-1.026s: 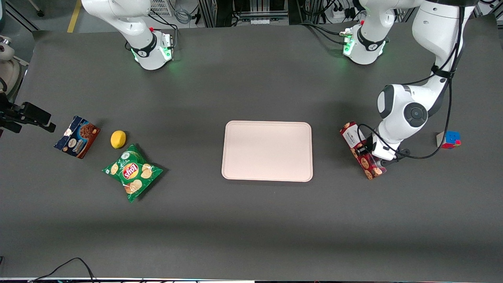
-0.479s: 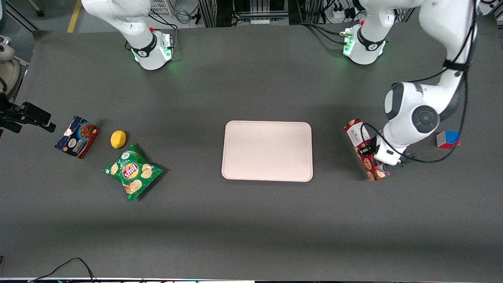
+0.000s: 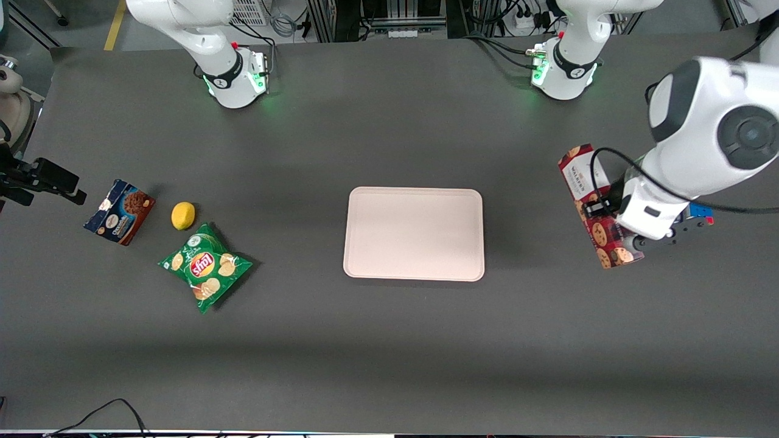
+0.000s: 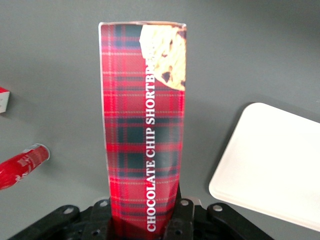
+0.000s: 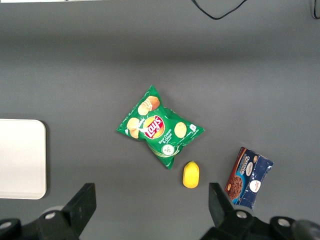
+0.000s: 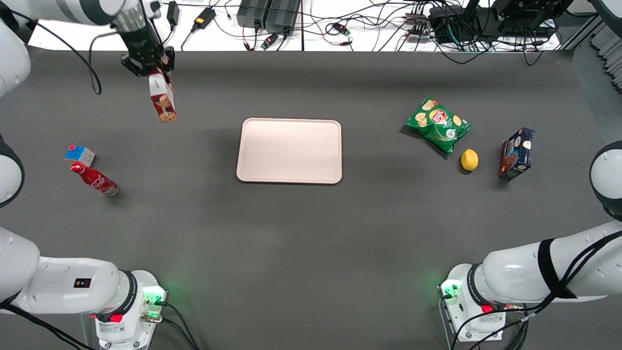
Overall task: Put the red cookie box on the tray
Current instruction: 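Lift the box and carry it over the white tray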
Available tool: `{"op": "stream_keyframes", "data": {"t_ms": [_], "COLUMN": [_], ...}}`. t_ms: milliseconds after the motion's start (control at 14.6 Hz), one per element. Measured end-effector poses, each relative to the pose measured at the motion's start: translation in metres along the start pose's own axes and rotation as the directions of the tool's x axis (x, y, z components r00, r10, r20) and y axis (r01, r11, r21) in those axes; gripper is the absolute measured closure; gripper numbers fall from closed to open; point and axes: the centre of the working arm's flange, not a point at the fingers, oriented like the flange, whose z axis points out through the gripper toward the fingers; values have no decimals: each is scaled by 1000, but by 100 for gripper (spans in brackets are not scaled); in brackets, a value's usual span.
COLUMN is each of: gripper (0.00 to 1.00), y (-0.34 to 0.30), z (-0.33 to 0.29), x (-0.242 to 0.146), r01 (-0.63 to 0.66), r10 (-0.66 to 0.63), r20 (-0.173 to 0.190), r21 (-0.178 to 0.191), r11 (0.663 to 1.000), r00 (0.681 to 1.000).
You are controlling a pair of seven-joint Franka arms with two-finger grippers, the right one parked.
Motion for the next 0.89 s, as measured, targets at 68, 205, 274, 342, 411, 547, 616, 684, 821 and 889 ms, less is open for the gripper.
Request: {"op": "stream_keyframes", "data": {"t_ms": [68,205,274,342,411,547,616,684,821,889], "gripper": [62,62,62,62,62,62,62,62,62,62], "y": [2,9,16,28,46,88,108,128,159,172], "z": [-9,-10,-6,-2,2,9,12,16,27,36], "x": [-1,-3,-5,-10,-18,-40,-51,-63,-84,-94], "r01": [-4,-53,-91,-128,-172,-253,-292,-329,-388,-408], "r10": [4,53,91,129,172,253,292,328,387,406], "r20": [-5,-3,4,9,8,0,-8,-17,-34,-43], "r21": [-3,-4,-5,-8,-14,-30,-41,-54,-77,-88], "r11": [1000,999,996,992,985,967,956,943,918,909], "r00": [1000,999,996,992,985,967,956,944,922,913]}}
